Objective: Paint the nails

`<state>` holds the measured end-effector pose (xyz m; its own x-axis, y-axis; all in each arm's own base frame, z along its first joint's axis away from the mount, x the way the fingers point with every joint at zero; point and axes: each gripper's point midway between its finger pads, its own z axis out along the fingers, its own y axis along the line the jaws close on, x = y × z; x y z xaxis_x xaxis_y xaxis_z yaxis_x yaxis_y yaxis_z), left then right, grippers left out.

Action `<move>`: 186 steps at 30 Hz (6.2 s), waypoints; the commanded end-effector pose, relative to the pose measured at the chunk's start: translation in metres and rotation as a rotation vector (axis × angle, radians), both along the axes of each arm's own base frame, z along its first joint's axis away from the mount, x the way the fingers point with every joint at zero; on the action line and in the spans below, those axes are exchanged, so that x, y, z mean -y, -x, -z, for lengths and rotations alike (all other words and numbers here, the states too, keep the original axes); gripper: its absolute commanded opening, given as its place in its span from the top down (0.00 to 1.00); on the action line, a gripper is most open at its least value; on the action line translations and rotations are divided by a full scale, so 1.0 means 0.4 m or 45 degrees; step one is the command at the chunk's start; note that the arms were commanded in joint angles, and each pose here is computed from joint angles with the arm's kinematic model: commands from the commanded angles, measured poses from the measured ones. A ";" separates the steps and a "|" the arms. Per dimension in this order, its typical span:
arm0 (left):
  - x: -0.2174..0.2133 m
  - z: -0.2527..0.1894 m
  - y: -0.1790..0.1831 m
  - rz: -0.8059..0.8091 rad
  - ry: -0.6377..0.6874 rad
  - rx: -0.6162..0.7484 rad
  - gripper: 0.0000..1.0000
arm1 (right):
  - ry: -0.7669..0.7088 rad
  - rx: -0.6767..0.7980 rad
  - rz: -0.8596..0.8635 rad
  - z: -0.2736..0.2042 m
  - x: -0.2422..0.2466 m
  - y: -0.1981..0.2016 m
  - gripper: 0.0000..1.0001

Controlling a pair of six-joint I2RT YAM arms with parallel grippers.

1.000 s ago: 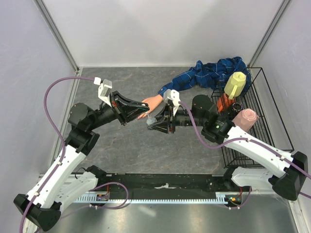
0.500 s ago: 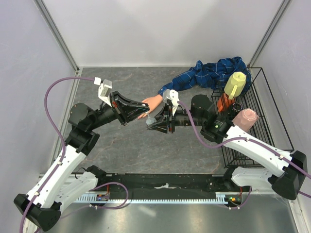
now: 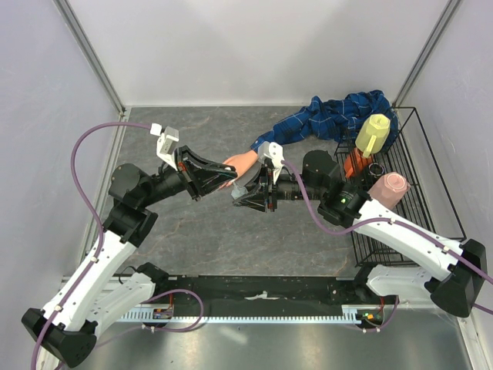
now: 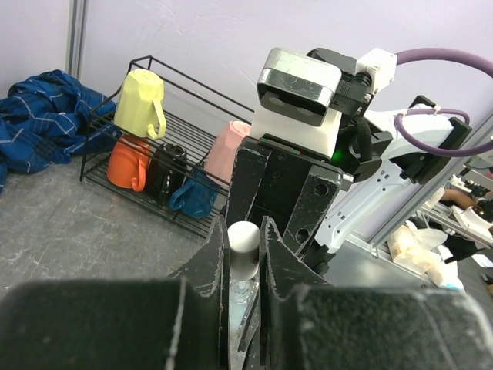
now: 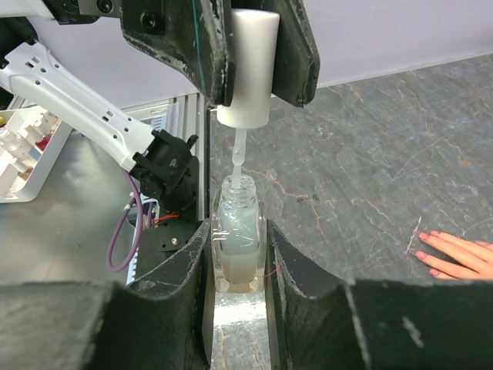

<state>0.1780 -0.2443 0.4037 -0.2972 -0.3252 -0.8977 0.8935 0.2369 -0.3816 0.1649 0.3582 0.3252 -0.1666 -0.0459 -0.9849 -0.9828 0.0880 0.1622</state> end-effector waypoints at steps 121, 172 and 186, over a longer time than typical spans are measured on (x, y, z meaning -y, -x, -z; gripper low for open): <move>-0.019 -0.069 0.050 -0.130 -0.122 0.080 0.06 | -0.224 0.213 0.226 -0.231 0.082 -0.014 1.00; 0.116 -0.100 0.047 -0.099 0.065 0.101 0.98 | -0.336 0.221 0.452 -0.298 0.111 -0.066 1.00; 0.112 -0.026 0.404 1.051 -0.042 0.288 0.98 | -0.668 0.150 -0.512 -0.444 0.130 0.287 1.00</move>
<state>0.0819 -0.2918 0.4772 -0.0902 -0.3800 -0.9206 0.9920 -0.1160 -0.0493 0.0848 0.3282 0.4421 -0.1490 0.2203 -0.9640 -0.9764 -0.1869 0.1082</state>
